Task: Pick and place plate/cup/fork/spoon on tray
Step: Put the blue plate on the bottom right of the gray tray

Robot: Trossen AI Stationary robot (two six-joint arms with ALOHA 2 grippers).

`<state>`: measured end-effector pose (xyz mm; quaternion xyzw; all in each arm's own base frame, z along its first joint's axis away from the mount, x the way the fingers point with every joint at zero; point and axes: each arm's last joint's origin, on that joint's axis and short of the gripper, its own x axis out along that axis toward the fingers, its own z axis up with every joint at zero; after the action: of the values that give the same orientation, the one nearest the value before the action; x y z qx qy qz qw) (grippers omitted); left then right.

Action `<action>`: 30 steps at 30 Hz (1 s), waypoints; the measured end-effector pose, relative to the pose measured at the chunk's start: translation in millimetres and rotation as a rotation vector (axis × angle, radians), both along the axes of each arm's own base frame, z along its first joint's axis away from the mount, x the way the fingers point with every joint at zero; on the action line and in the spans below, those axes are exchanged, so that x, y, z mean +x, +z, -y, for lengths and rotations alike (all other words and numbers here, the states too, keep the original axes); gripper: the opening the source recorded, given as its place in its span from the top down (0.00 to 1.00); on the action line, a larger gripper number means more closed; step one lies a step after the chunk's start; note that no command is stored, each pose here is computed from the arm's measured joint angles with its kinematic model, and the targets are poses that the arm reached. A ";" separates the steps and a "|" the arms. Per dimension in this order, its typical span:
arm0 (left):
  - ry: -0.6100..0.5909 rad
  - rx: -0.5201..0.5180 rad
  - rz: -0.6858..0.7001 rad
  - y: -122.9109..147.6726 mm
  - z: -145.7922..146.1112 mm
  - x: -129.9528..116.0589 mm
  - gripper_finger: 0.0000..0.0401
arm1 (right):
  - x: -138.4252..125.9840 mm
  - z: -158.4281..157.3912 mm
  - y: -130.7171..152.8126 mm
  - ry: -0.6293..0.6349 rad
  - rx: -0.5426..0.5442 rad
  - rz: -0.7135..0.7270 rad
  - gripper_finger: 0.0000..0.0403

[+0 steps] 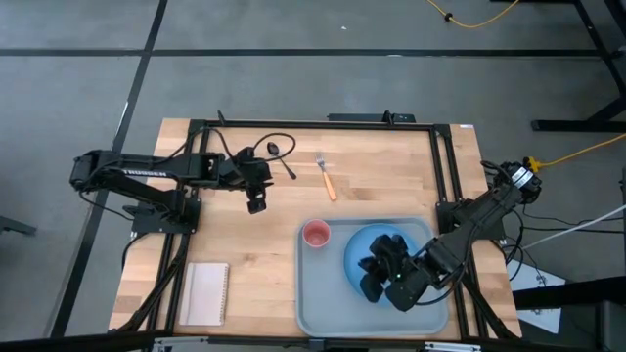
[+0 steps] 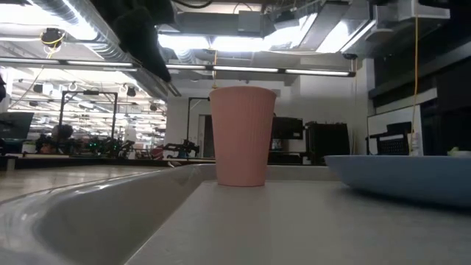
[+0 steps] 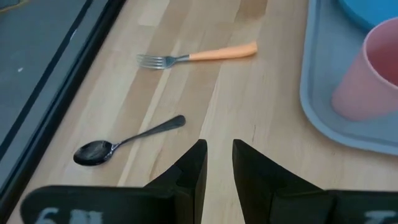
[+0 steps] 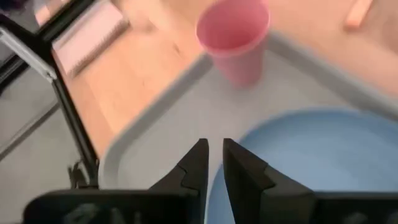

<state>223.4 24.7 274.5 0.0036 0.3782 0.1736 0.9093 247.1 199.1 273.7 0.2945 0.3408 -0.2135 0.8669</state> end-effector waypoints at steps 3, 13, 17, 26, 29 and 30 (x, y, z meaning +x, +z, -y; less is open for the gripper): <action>0.000 -0.003 -0.035 -5.9 -0.3 3.6 0.83 | 1.5 0.4 0.9 0.040 -0.056 0.009 0.87; -0.006 -0.010 -0.069 -13.8 -0.1 10.1 0.83 | 11.1 14.4 2.4 0.053 -0.230 0.023 0.87; -0.019 -0.008 -0.032 -8.7 3.2 8.9 0.83 | 15.7 28.5 -2.9 0.080 -0.336 -0.069 0.94; -0.076 -0.035 0.041 -2.3 22.8 9.9 0.83 | 34.1 49.3 -32.1 0.307 -0.559 -0.366 0.99; -0.083 -0.049 0.100 1.5 29.7 13.2 0.83 | 43.3 56.2 -44.2 0.313 -0.605 -0.425 0.99; -0.092 -0.052 0.114 2.5 32.0 14.0 0.83 | 45.8 58.8 -46.6 0.303 -0.623 -0.434 0.99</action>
<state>237.4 -7.3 277.0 -0.0124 0.3294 0.1219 0.9362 292.9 140.3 227.0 -0.0874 0.4744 -0.2338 0.8442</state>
